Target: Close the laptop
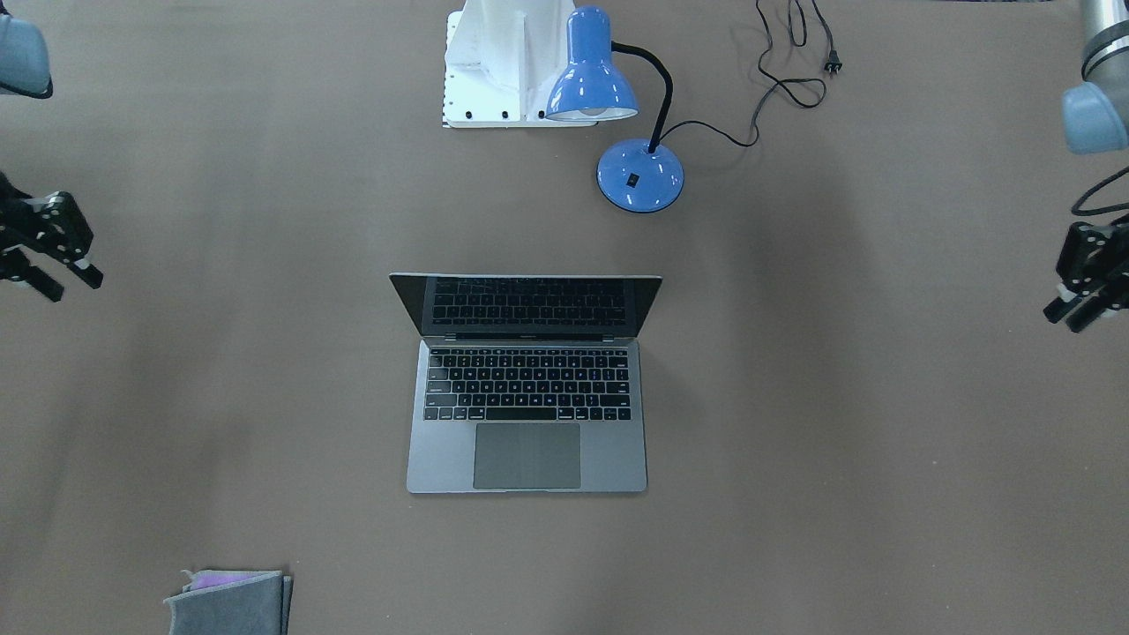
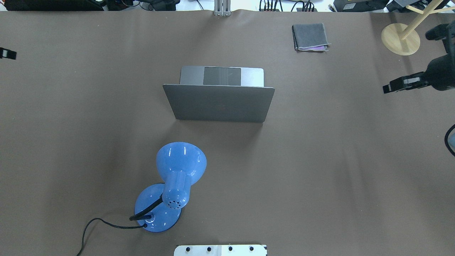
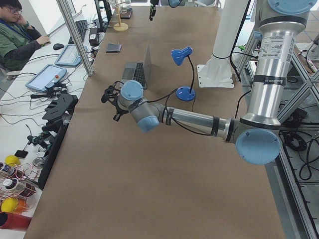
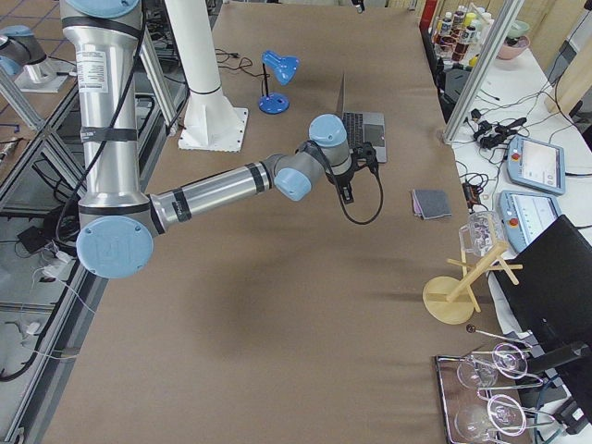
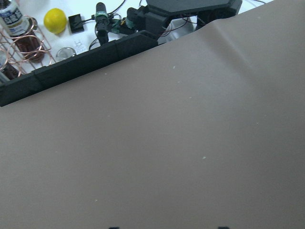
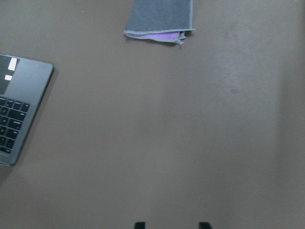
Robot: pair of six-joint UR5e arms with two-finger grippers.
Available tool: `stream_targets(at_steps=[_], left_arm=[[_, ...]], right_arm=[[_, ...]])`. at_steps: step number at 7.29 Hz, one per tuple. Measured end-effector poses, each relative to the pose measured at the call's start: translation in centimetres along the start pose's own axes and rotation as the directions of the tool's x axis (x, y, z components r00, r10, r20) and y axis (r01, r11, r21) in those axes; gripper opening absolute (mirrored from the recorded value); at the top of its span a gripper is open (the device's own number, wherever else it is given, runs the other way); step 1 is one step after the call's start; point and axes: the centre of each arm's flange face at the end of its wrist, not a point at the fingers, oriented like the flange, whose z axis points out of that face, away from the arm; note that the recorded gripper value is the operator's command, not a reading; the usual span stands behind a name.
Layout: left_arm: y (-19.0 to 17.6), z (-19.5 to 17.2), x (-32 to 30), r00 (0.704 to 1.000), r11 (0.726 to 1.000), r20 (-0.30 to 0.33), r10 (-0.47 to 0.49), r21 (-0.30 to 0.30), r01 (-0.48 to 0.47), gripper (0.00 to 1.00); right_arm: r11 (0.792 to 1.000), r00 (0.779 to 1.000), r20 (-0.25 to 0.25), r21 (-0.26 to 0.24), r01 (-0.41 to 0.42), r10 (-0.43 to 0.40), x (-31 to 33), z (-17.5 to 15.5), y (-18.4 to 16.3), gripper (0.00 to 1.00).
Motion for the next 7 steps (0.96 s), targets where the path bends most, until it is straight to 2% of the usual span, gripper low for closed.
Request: stream_targets(at_steps=[2,3,5,7], left_arm=[[1.1,2.2,7.2,0.987,0.991,-0.109,-0.120,-0.071,0.112,0.00],[1.3,2.9,11.1,0.967,0.976,-0.158,-0.201,-0.119,0.184,0.00],[1.3,5.4,19.2,0.908,0.929,-0.235,-0.347,-0.220,0.298,0.00],[1.1,7.4,25.5,0.865,0.900,-0.288,-0.412,-0.279,0.335,0.00]], right_arm=[[0.996,0.993,0.078,-0.038,-0.080,0.083,-6.6,0.5,1.9,0.00],[0.992,0.986,0.111,-0.056,-0.115,0.121,-9.4,0.8,2.3,0.00],[0.983,0.970,0.167,-0.094,-0.160,0.174,-14.4,1.7,2.6,0.00],[0.977,0.954,0.216,-0.105,-0.188,0.207,-19.9,2.8,2.4,0.00]])
